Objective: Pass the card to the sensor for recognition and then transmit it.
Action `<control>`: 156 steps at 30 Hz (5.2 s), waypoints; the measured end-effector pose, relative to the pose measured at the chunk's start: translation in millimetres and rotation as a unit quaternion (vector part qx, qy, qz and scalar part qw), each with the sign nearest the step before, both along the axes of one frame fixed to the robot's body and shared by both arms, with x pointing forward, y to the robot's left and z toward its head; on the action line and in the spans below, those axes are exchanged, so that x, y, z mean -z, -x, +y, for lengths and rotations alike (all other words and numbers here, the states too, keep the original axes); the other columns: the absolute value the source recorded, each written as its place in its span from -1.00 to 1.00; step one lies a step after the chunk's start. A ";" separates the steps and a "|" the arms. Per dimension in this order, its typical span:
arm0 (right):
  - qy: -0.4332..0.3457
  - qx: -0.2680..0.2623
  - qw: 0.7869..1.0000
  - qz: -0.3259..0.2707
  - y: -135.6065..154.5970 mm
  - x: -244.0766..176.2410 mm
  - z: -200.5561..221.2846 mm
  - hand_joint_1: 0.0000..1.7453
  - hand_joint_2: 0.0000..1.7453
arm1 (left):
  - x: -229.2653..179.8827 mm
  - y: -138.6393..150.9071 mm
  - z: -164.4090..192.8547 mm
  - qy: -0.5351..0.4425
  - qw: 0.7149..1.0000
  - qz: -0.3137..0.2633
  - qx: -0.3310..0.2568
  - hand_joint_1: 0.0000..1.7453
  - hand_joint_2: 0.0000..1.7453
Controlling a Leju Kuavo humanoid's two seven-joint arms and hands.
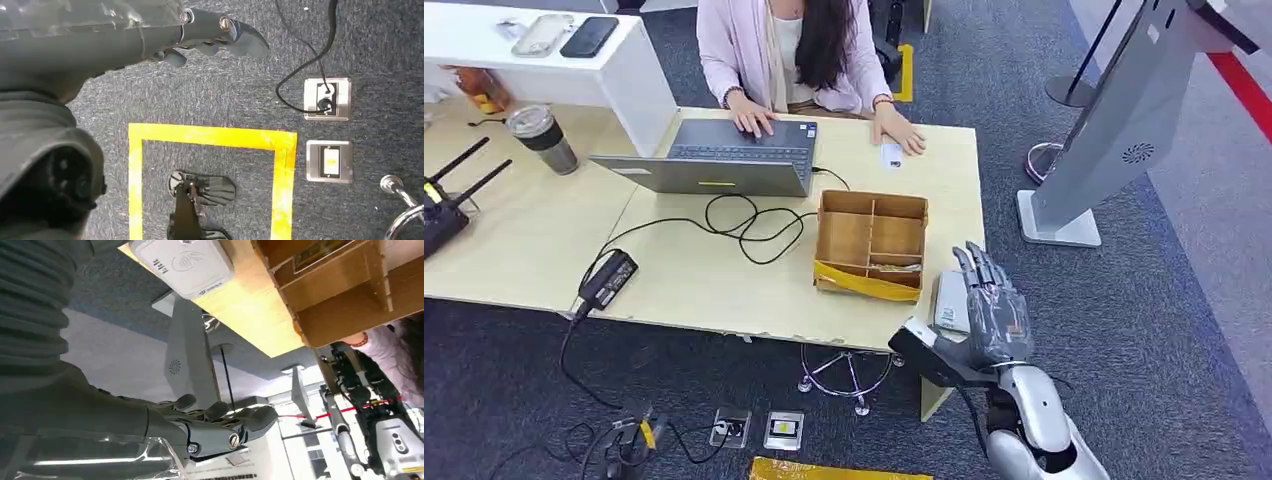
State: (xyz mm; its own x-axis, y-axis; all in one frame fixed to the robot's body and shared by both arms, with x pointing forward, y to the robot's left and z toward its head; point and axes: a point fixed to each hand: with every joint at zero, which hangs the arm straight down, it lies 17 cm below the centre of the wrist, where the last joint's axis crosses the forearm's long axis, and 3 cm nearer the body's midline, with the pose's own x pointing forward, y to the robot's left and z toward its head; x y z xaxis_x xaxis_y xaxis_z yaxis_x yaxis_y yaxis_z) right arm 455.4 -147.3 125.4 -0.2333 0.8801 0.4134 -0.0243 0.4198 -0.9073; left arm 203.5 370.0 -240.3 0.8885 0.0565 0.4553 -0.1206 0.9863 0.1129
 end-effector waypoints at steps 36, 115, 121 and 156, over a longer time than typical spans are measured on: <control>0.039 -0.034 0.998 0.031 -34.5 23.4 60.0 -1.00 1.00 | -6.1 -7.6 -6.7 0.009 0.999 -0.017 0.036 -1.00 -1.00; 0.110 -0.031 0.993 0.027 -71.3 57.8 62.2 -0.06 1.00 | -7.2 -7.2 -6.5 0.021 0.996 -0.028 0.084 -1.00 -1.00; 0.105 -0.038 0.993 0.027 -69.8 56.7 68.2 0.72 1.00 | -7.7 -8.7 -6.6 0.021 0.996 -0.030 0.084 -1.00 -1.00; 0.107 -0.046 0.993 0.031 -74.4 52.8 75.1 1.00 1.00 | -8.7 -12.5 -3.9 0.019 0.996 -0.031 0.082 -1.00 -1.00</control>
